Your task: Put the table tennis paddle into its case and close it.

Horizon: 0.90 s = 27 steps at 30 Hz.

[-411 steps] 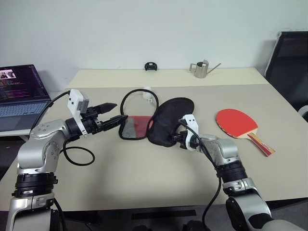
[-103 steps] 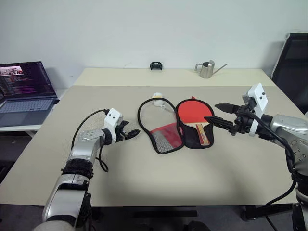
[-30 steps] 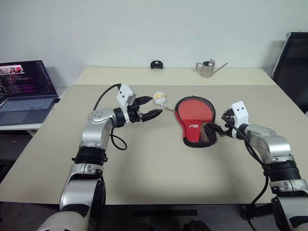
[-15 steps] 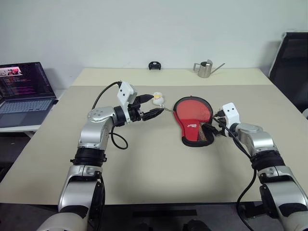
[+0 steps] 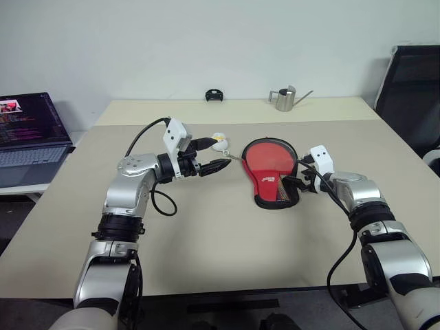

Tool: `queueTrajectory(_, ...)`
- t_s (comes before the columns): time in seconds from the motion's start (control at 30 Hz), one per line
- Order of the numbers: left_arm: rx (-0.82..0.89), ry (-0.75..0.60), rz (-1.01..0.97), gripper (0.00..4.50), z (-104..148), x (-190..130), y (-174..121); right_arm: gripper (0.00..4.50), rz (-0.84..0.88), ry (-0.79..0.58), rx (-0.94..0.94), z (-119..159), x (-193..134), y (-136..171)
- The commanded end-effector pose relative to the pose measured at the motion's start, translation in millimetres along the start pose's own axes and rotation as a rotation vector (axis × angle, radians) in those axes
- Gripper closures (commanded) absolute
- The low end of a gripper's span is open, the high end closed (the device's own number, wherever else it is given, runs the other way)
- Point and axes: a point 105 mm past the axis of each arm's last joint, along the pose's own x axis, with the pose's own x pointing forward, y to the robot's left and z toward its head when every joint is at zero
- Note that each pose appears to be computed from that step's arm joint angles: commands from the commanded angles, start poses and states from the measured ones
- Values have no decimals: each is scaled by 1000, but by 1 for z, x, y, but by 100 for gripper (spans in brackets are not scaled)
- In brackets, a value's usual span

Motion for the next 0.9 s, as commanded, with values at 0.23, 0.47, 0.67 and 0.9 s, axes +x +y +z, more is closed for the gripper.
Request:
queueTrajectory(0.23, 47, -12, -1, 42, 11, -7, -1, 312, 87, 131, 42, -33, 14, 24)
queueTrajectory(0.47, 36, 50, -5, 42, -2, -25, -4, 448, 85, 140, 99, -38, 16, 29)
queueTrajectory(0.67, 0, 134, -40, 42, -19, -52, -13, 448, 86, 107, 189, -27, 10, 33)
queueTrajectory(0.9, -16, 192, -97, 42, -22, -64, -21, 448, 130, 63, 216, 6, -15, 51)
